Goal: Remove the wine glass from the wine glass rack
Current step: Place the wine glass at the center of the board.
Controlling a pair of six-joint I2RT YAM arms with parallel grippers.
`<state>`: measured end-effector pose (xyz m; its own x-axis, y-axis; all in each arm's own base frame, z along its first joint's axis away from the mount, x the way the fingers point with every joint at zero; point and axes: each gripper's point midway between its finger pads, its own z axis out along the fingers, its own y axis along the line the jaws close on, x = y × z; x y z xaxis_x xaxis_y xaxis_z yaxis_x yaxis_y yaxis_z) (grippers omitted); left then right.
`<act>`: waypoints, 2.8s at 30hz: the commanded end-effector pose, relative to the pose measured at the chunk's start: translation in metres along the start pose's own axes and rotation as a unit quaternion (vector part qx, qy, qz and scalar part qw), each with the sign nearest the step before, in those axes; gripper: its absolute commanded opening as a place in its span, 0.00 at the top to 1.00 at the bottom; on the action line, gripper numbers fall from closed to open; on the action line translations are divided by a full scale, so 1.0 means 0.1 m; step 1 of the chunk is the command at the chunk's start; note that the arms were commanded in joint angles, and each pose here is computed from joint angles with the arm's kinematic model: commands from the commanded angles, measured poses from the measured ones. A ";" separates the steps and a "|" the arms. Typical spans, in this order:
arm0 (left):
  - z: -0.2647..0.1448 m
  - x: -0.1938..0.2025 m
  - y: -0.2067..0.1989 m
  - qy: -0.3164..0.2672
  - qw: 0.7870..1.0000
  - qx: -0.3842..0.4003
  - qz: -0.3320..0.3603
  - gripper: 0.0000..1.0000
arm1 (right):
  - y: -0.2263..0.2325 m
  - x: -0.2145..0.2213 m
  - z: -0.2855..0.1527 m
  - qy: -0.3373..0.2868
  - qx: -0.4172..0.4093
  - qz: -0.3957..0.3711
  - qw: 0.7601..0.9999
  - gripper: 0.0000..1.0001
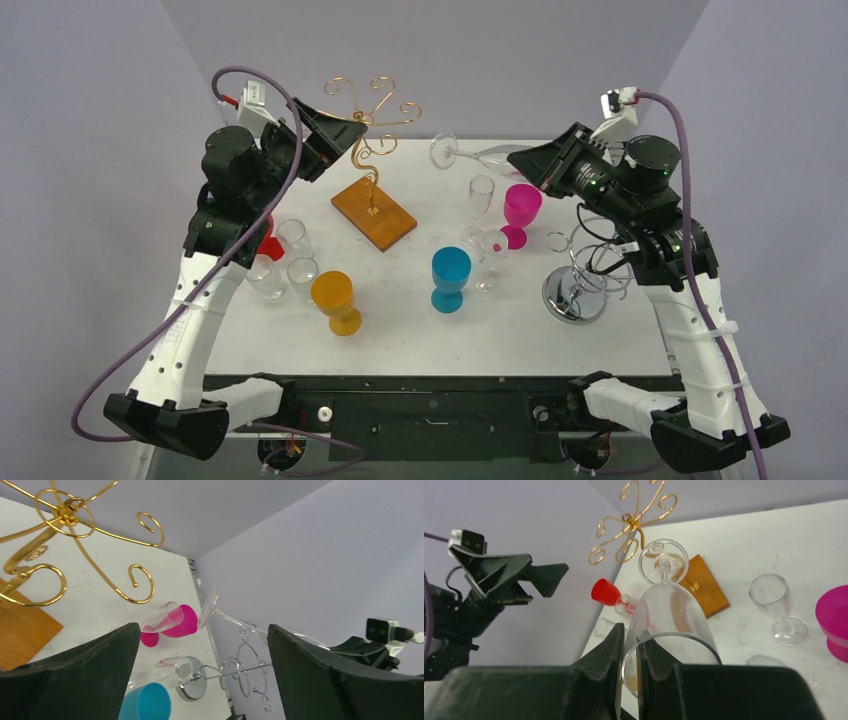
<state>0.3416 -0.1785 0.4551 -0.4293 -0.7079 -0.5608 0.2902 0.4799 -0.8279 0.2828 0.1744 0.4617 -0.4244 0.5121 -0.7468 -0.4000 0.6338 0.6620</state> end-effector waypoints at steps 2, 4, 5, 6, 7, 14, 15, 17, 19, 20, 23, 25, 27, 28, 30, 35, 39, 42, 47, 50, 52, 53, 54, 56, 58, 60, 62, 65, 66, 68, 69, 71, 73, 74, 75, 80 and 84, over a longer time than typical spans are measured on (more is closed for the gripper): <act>-0.28 -0.16 -0.12 -0.024 0.996 -0.013 0.089 0.04 | -0.04 0.36 -0.06 0.084 0.058 -0.050 0.994 1.00; -0.34 -0.14 -0.12 -0.021 0.995 -0.015 0.097 0.04 | 0.00 0.47 -0.04 0.105 0.063 -0.060 0.991 1.00; -0.35 -0.14 -0.11 -0.020 0.994 -0.016 0.102 0.04 | 0.08 0.54 -0.02 0.118 0.055 -0.068 0.989 1.00; -0.37 -0.13 -0.11 -0.020 0.994 -0.018 0.104 0.04 | 0.08 0.59 -0.02 0.126 0.062 -0.072 0.988 1.00; -0.38 -0.13 -0.11 -0.020 0.994 -0.018 0.107 0.04 | 0.16 0.65 0.01 0.136 0.054 -0.079 0.986 1.00; -0.46 -0.14 -0.12 -0.021 0.992 -0.021 0.123 0.04 | 0.34 1.00 0.16 0.198 0.053 -0.115 0.972 1.00; -0.46 -0.14 -0.11 -0.022 0.992 -0.021 0.124 0.04 | 0.35 1.13 0.20 0.218 0.055 -0.123 0.967 1.00; -0.47 -0.15 -0.11 -0.023 0.991 -0.022 0.126 0.04 | 0.34 1.25 0.27 0.235 0.063 -0.137 0.960 1.00; -0.48 -0.15 -0.11 -0.023 0.991 -0.023 0.129 0.04 | 0.34 1.38 0.34 0.256 0.067 -0.150 0.953 1.00; -0.49 -0.15 -0.11 -0.023 0.991 -0.023 0.131 0.04 | 0.35 1.45 0.40 0.266 0.068 -0.157 0.949 1.00; -0.50 -0.16 -0.10 -0.024 0.990 -0.026 0.138 0.04 | 0.30 1.64 0.50 0.293 0.079 -0.174 0.937 1.00; -0.51 -0.18 -0.08 -0.026 0.989 -0.030 0.144 0.04 | 0.27 1.76 0.57 0.309 0.086 -0.185 0.929 1.00; -0.53 -0.18 -0.05 -0.025 0.988 -0.037 0.148 0.04 | 0.24 1.87 0.63 0.324 0.091 -0.195 0.921 1.00; -0.53 -0.18 -0.04 -0.025 0.987 -0.039 0.152 0.04 | 0.21 1.96 0.68 0.335 0.095 -0.201 0.916 1.00; -0.55 -0.19 -0.01 -0.027 0.986 -0.045 0.158 0.04 | 0.16 2.08 0.73 0.350 0.101 -0.208 0.908 1.00; -0.61 -0.25 0.03 -0.036 0.984 -0.057 0.165 0.04 | 0.08 2.36 0.89 0.381 0.108 -0.221 0.891 1.00; -0.59 -0.23 0.05 -0.028 0.984 -0.060 0.166 0.04 | 0.02 2.50 0.97 0.396 0.114 -0.228 0.882 1.00; -0.60 -0.24 0.07 -0.030 0.983 -0.064 0.168 0.04 | -0.07 2.60 1.02 0.409 0.126 -0.235 0.873 1.00; -0.63 -0.26 0.07 -0.035 0.982 -0.069 0.170 0.04 | -0.17 2.76 1.08 0.426 0.133 -0.240 0.862 1.00; -0.65 -0.29 0.07 -0.040 0.981 -0.073 0.173 0.04 | -0.19 2.81 1.10 0.431 0.134 -0.243 0.859 1.00; -0.66 -0.30 0.08 -0.042 0.981 -0.077 0.175 0.04 | -0.21 2.84 1.12 0.434 0.136 -0.244 0.857 1.00; -0.67 -0.31 0.09 -0.043 0.980 -0.079 0.177 0.04 | -0.22 2.86 1.13 0.436 0.136 -0.245 0.855 1.00; -0.68 -0.30 0.09 -0.043 0.980 -0.080 0.177 0.04 | -0.22 2.88 1.13 0.437 0.136 -0.246 0.854 1.00; -0.69 -0.31 0.10 -0.044 0.979 -0.083 0.179 0.04 | -0.24 2.90 1.14 0.439 0.139 -0.248 0.852 1.00; -0.69 -0.31 0.10 -0.044 0.979 -0.084 0.180 0.04 | -0.25 2.92 1.14 0.440 0.141 -0.252 0.850 1.00; -0.69 -0.31 0.10 -0.044 0.979 -0.083 0.181 0.04 | -0.27 2.95 1.15 0.444 0.145 -0.255 0.847 1.00; -0.70 -0.31 0.09 -0.045 0.979 -0.083 0.181 0.04 | -0.29 2.98 1.15 0.447 0.147 -0.258 0.844 1.00; -0.70 -0.31 0.10 -0.045 0.979 -0.084 0.181 0.04 | -0.28 2.99 1.14 0.448 0.147 -0.261 0.842 1.00; -0.70 -0.31 0.11 -0.044 0.979 -0.084 0.181 0.04 | -0.27 2.99 1.14 0.447 0.146 -0.261 0.843 0.99; -0.69 -0.30 0.12 -0.042 0.979 -0.085 0.180 0.04 | -0.25 2.98 1.14 0.446 0.145 -0.260 0.844 0.95; -0.69 -0.30 0.12 -0.042 0.979 -0.085 0.180 0.04 | -0.23 2.97 1.14 0.445 0.143 -0.261 0.845 0.91; -0.68 -0.29 0.12 -0.041 0.979 -0.084 0.180 0.04 | -0.20 2.95 1.14 0.442 0.141 -0.260 0.847 0.83; -0.68 -0.29 0.12 -0.041 0.979 -0.083 0.180 0.04 | -0.19 2.91 1.14 0.434 0.146 -0.267 0.848 0.77; -0.68 -0.29 0.12 -0.041 0.979 -0.083 0.179 0.04 | -0.19 2.90 1.14 0.432 0.147 -0.268 0.848 0.75; -0.68 -0.29 0.12 -0.041 0.979 -0.083 0.180 0.04 | -0.17 2.88 1.14 0.430 0.146 -0.268 0.850 0.72; -0.68 -0.29 0.11 -0.040 0.980 -0.080 0.178 0.04 | -0.11 2.82 1.12 0.423 0.143 -0.270 0.853 0.66; -0.67 -0.28 0.11 -0.039 0.980 -0.079 0.177 0.04 | -0.03 2.75 1.10 0.413 0.136 -0.267 0.860 0.64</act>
<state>0.3066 -0.1218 0.4380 -0.3159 -0.5136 -0.7978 0.2301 0.7742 -0.5896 0.2559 0.3778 0.2157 -0.7468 -0.4439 -0.4952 -0.5618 0.8196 0.1126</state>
